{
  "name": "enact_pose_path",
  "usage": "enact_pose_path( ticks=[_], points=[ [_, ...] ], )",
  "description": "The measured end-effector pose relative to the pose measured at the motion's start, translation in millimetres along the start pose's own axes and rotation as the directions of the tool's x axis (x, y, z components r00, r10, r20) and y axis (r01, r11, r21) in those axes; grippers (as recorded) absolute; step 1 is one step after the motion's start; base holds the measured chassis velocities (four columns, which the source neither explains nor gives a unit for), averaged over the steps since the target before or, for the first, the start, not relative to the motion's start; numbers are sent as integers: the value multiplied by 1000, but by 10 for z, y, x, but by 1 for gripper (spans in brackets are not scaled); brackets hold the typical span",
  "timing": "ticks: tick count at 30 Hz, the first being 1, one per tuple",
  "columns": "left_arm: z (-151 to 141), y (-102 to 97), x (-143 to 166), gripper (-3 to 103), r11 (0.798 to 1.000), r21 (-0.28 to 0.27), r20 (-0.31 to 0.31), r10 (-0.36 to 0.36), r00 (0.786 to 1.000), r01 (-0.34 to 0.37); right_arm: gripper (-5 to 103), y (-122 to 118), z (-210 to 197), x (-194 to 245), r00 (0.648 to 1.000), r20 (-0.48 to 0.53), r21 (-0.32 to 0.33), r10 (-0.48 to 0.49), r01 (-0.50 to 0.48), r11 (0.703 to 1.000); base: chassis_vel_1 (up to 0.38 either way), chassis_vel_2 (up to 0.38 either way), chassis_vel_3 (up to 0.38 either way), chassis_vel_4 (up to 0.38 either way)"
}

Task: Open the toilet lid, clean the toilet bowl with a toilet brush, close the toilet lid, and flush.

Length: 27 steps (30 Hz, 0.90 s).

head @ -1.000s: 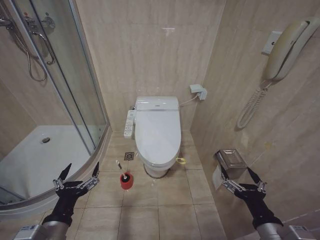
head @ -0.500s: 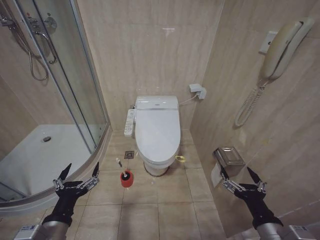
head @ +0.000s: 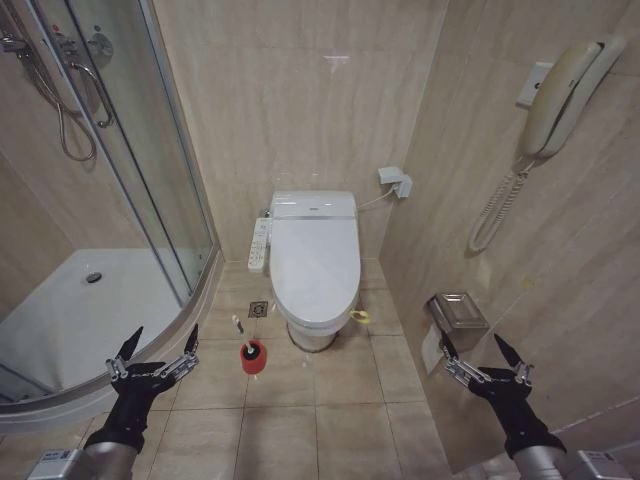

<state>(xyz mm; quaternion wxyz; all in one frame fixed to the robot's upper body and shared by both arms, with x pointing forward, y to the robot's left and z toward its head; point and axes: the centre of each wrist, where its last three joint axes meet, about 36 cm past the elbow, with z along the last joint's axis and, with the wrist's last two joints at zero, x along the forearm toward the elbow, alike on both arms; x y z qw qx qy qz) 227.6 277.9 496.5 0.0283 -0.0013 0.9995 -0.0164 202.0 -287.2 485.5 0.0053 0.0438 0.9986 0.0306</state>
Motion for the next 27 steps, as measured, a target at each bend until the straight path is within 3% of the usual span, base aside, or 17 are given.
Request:
enact_pose_path(
  ticks=[27],
  points=[
    [0, 0, 0, 100, 1000, 0, 0, 0, 1000, 0, 100, 0, 0, 0, 1000, 0, 0, 0, 0, 1000, 0, 0, 0, 0]
  ],
)
